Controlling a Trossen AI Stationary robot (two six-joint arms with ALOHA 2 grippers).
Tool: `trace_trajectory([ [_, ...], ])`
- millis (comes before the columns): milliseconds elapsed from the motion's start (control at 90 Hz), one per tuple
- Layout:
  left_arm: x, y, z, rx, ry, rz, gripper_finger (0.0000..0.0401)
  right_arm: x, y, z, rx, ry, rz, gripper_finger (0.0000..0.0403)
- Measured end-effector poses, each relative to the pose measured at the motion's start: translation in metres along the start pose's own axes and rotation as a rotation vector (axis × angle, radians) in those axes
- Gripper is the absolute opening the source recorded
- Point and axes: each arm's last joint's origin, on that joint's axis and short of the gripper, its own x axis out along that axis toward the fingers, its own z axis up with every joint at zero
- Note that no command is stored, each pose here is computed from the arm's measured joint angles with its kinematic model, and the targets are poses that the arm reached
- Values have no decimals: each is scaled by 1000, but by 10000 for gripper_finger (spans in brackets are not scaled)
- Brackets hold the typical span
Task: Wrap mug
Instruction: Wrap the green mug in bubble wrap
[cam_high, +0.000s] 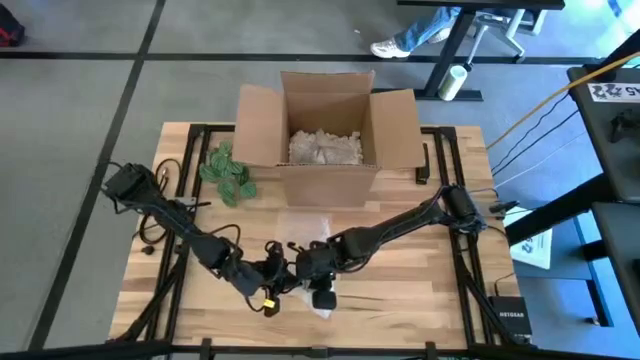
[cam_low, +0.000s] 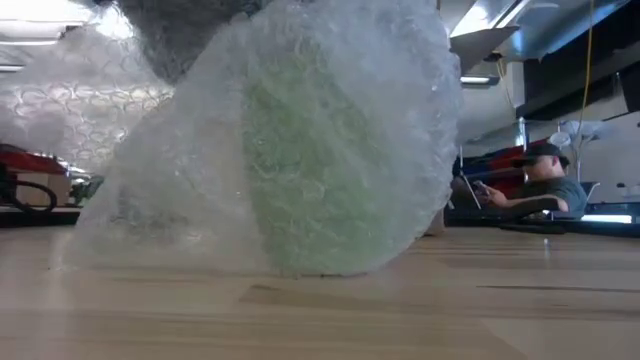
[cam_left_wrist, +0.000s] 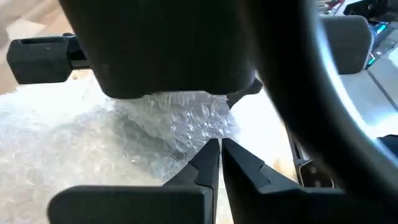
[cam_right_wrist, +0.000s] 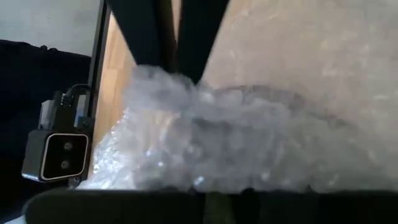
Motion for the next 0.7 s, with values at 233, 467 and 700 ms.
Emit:
trace_trajectory([
  [233,4,-1,-2,-8,-4,-11,1,-5,2,1,-5,-2,14,37],
  [467,17,1,-8,-21,2,-33,1,-19,4,0,-4,7,5,37],
  [700,19,4,-5,-32,-4,-47,1,-23,3,-5,6,51,-19,37],
])
